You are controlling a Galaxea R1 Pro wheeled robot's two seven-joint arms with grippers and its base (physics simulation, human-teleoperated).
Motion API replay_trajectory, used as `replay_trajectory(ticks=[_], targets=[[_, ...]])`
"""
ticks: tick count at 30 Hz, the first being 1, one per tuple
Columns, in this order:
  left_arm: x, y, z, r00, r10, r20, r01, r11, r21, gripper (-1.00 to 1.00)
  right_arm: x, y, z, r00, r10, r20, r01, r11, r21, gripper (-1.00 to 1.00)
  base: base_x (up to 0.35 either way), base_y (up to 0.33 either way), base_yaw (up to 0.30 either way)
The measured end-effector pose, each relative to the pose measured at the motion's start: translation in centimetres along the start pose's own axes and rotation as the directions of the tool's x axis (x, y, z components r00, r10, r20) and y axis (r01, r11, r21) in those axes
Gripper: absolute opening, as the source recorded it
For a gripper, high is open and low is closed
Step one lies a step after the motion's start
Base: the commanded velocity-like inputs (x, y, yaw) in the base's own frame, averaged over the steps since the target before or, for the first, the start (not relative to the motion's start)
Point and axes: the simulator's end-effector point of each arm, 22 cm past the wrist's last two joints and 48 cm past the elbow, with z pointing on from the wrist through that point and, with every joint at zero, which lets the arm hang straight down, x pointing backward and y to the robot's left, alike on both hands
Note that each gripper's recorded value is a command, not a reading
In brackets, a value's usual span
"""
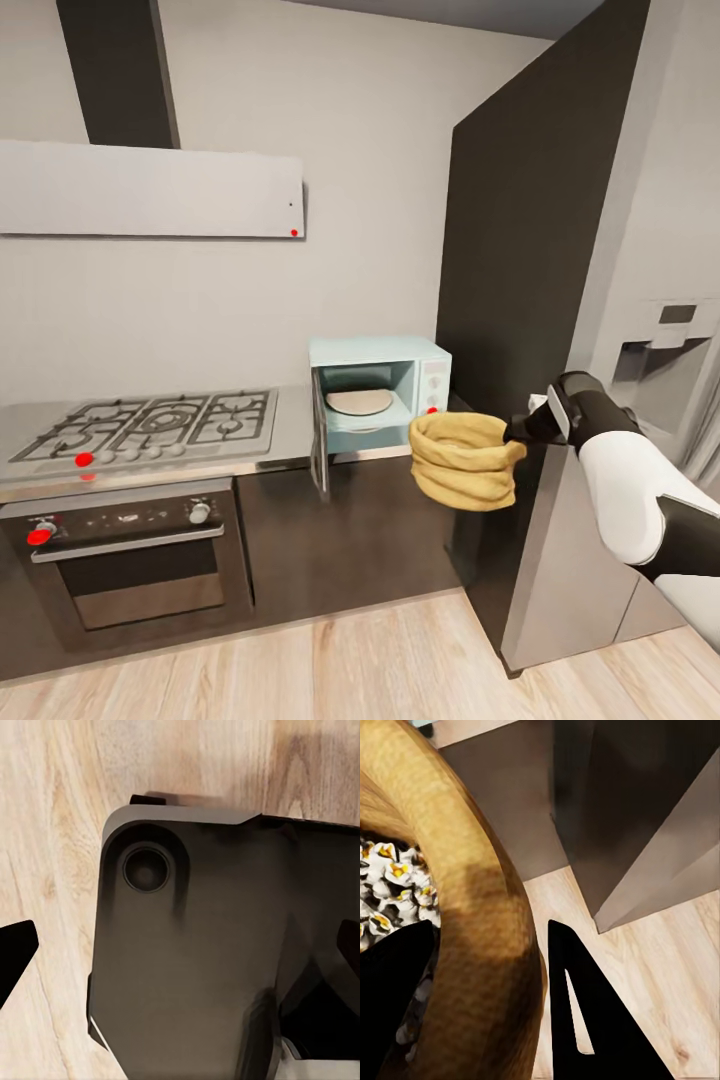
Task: In the kitchen, take the popcorn bag from the countertop, put it into the microwave, and heat it until the popcorn is cooked so the cooked popcorn ends up inside the bag.
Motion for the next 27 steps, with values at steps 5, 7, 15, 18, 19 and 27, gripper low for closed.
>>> replay_trajectory(ticks=[5,7,15,18,19,27], targets=[[0.0,0.0,0.0,1.000,0.000,0.000,0.000,1.000,0.000,1.00,-0.7,0.6,-0.5,1.000,-0.005,0.021,0.005,1.000,-0.001,-1.00,0.000,0.000,0.000],[0.0,0.0,0.0,1.000,0.000,-0.001,0.000,1.000,0.000,1.00,-1.5,0.5,-1.0,0.999,-0.003,0.045,0.003,1.000,0.002,-1.00,0.000,0.000,0.000],[0.0,0.0,0.0,1.000,0.000,0.000,0.000,1.000,0.000,1.00,-3.1,0.4,-2.2,0.996,0.003,0.094,-0.003,1.000,0.007,-1.00,0.014,0.000,0.000],[0.0,0.0,0.0,1.000,0.000,0.000,0.000,1.000,0.001,1.00,-3.1,0.5,-2.3,0.995,0.003,0.095,-0.003,1.000,0.005,-1.00,0.230,0.060,0.000],[0.0,0.0,0.0,1.000,0.000,0.000,0.000,1.000,0.001,1.00,-3.1,0.5,-2.3,0.995,0.003,0.095,-0.003,1.000,0.004,-1.00,0.297,0.095,0.000],[0.0,0.0,0.0,1.000,0.000,0.000,0.000,1.000,0.001,1.00,-3.1,0.8,-2.3,0.995,0.003,0.095,-0.002,1.000,-0.004,-1.00,0.306,0.098,0.000]])
